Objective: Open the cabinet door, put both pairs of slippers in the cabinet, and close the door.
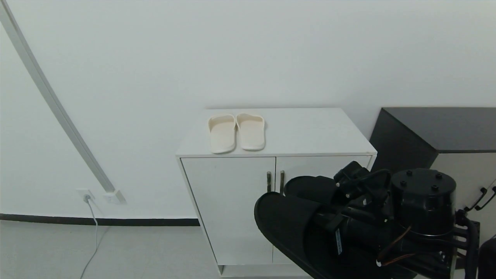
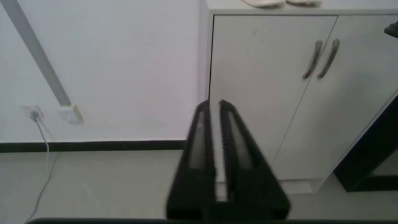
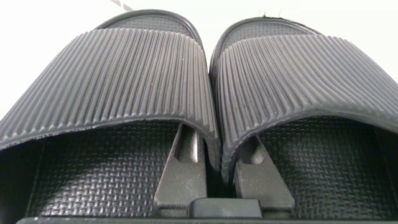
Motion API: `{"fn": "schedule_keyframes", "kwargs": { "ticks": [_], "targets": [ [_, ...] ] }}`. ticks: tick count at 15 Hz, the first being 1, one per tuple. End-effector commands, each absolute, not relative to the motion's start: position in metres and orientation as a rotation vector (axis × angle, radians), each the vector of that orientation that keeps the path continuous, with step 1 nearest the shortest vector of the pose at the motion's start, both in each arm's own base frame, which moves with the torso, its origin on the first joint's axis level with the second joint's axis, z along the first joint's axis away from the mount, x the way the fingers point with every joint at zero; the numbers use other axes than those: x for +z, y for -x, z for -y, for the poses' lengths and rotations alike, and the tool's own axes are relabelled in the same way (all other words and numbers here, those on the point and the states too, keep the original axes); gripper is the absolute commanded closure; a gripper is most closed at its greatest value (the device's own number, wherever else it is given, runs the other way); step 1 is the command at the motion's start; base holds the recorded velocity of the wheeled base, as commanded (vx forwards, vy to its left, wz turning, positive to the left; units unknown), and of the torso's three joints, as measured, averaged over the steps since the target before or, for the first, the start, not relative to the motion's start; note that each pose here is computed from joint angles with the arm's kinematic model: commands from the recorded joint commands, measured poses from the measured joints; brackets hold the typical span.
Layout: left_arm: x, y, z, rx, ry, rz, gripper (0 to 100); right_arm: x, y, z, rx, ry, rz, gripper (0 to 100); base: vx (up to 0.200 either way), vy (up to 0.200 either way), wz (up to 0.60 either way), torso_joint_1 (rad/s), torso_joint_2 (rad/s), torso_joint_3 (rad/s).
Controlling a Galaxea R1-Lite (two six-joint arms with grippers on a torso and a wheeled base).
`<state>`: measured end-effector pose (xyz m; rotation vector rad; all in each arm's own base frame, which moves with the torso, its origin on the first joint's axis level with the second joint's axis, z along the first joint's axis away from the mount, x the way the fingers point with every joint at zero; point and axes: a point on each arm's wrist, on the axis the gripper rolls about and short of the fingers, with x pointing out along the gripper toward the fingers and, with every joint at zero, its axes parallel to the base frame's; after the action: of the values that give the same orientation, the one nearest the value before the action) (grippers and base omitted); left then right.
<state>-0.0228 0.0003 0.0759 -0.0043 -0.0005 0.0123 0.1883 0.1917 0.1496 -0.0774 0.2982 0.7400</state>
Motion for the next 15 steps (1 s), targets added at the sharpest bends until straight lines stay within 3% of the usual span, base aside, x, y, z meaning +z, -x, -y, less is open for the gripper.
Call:
{"fn": "schedule_keyframes", "kwargs": {
  "ticks": [1,15],
  "targets": [
    [0.0759,0.0228,-0.0003,0.012,0.005,0.000,0,0.1466,-0.1898,-0.1930,0.739,0.082,-0.308,100,0.000,0.000,0.00,-0.222,0.55,0.310],
    [0.0759,0.0228,-0.0003,0.014,0.003,0.000,0,0.1391,-0.1898,-0.1925,0.737,0.081,-0.302,100,0.000,0.000,0.00,-0.198,0.52,0.319]
  ]
}}
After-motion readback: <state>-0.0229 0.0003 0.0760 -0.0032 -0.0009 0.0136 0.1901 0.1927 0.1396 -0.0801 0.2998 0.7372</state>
